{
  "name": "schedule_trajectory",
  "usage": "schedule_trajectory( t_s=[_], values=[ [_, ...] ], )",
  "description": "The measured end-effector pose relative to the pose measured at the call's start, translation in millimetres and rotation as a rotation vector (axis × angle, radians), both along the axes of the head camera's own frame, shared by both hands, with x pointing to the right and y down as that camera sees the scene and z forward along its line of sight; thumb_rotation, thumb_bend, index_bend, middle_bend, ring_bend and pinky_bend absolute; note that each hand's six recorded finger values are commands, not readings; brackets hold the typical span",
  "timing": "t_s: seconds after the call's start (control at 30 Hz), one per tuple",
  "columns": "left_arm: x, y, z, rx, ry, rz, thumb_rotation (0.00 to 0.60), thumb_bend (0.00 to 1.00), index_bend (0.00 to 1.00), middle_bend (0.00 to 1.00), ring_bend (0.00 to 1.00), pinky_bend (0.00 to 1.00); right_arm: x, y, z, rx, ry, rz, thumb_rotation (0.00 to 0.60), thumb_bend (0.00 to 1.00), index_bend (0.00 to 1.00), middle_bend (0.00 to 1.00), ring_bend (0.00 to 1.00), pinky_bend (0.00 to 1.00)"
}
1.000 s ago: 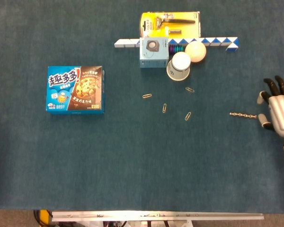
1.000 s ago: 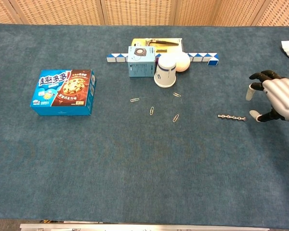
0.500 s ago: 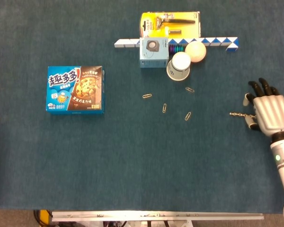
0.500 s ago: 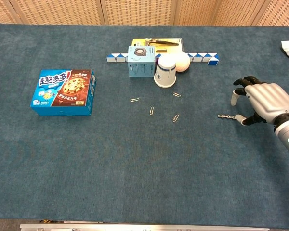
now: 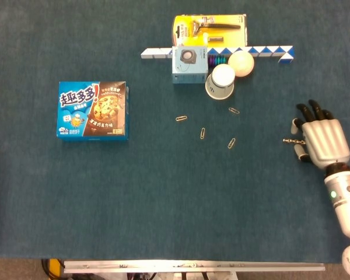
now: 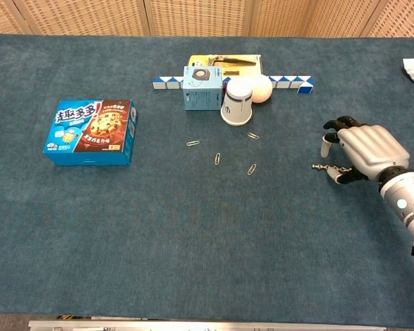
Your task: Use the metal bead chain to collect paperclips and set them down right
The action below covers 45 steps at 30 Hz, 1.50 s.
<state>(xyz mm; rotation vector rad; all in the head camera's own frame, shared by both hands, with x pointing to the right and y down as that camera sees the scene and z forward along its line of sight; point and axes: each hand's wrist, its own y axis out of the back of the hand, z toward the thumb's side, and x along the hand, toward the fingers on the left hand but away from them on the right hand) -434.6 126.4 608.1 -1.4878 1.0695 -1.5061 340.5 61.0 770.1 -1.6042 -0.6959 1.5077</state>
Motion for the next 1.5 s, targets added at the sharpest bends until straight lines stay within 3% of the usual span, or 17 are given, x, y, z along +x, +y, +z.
schedule_trajectory(
  t_s=[1.5],
  values=[
    [-2, 0, -2, 0.003, 0.003, -0.009, 0.6, 0.25, 0.43, 0.29, 0.17, 0.3, -14, -2, 14, -0.034, 0.014, -0.018, 0.6, 0.3, 0.49, 0.15, 0.06, 0.22]
  ],
)
